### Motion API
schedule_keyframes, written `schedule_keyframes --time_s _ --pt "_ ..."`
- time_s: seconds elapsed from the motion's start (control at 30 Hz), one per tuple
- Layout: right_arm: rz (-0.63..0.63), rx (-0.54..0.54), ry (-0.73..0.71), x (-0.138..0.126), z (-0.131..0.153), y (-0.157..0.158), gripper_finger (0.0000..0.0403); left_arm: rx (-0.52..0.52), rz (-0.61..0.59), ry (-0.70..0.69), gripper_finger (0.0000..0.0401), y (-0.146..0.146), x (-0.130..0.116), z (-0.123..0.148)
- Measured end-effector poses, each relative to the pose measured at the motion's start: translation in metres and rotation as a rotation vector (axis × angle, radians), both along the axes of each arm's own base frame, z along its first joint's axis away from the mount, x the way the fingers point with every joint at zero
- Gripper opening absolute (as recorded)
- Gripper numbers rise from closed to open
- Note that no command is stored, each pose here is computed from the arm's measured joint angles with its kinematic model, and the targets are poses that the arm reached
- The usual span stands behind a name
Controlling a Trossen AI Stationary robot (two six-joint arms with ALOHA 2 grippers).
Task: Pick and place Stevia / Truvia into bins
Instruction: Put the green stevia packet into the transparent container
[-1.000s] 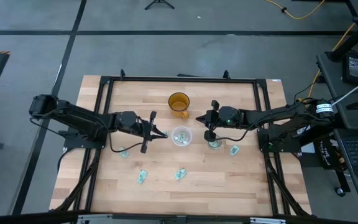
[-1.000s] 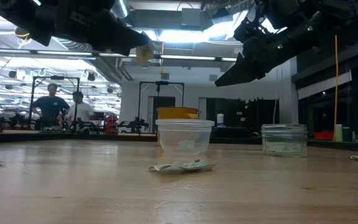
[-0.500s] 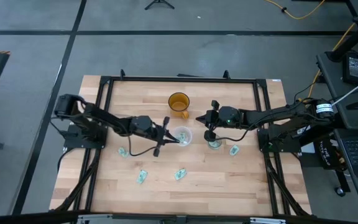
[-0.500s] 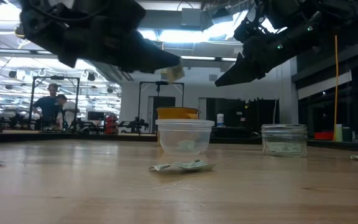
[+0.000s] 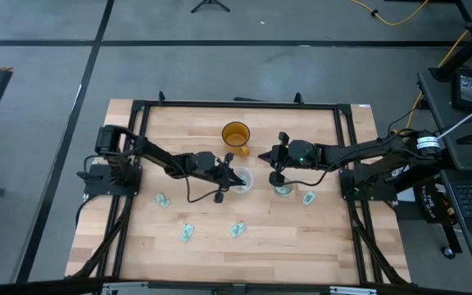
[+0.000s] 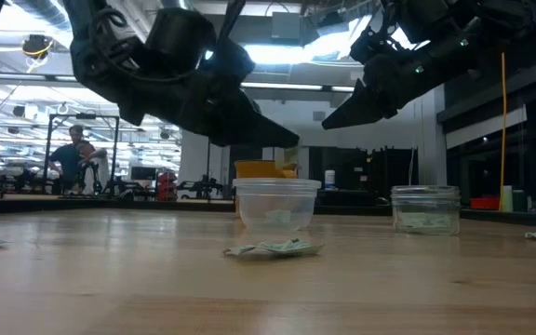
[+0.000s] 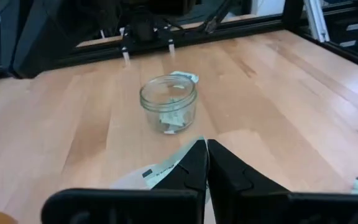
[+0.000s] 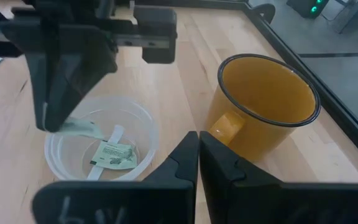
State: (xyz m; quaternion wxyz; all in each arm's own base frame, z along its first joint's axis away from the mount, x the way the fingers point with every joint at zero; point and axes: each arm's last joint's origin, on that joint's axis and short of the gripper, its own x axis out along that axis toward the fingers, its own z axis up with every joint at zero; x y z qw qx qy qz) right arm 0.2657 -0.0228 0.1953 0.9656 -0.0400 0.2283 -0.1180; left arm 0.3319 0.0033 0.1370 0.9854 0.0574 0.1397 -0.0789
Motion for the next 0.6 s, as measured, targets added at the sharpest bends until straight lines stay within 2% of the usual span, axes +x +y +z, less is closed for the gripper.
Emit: schedule_keyframes --time_s 0.33,0.6 --pt "0.001 -0.001 0.002 -0.0002 -0.0004 0.0 0.0019 0.002 0.011 0.019 0.0003 0.0002 -0.0001 -0.0029" --pt "0.001 -0.002 0.002 -0.0002 -0.0004 0.0 0.0019 0.003 0.018 0.09 0.0003 0.0004 -0.0024 -0.0094"
